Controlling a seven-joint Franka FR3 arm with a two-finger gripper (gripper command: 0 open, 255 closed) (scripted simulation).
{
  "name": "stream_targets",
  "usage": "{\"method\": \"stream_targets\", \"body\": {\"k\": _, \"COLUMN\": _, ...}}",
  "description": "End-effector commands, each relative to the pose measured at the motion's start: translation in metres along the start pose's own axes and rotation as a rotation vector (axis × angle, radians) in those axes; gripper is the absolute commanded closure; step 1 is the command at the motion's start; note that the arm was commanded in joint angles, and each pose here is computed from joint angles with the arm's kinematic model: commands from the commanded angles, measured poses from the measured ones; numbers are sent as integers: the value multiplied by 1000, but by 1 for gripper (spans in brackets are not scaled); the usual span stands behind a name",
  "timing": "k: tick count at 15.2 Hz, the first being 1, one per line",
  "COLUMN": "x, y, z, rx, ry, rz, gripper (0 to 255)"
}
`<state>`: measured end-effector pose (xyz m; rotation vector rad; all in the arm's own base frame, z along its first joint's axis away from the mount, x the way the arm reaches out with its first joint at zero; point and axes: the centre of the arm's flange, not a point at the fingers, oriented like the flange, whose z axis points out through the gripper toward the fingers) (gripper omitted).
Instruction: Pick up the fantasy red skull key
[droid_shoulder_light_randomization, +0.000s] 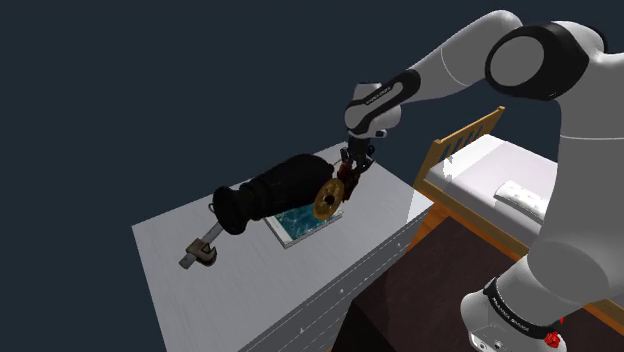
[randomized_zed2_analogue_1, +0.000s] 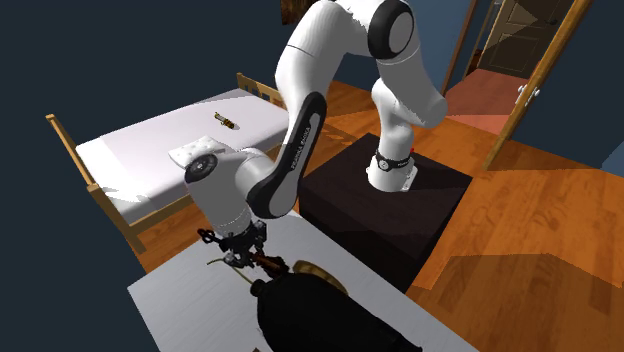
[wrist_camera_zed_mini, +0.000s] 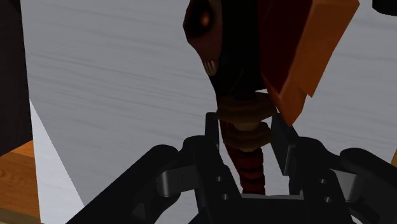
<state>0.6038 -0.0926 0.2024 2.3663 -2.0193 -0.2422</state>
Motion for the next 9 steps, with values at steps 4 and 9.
{"method": "stream_targets", "body": {"k": 4, "x": -3, "y": 4, "z": -27, "rx": 1, "ry": 1, "rz": 2, "gripper": 255}}
{"method": "stream_targets", "body": {"k": 9, "x": -4, "y": 6, "z": -43, "rx": 1, "ry": 1, "rz": 2, "gripper": 255}}
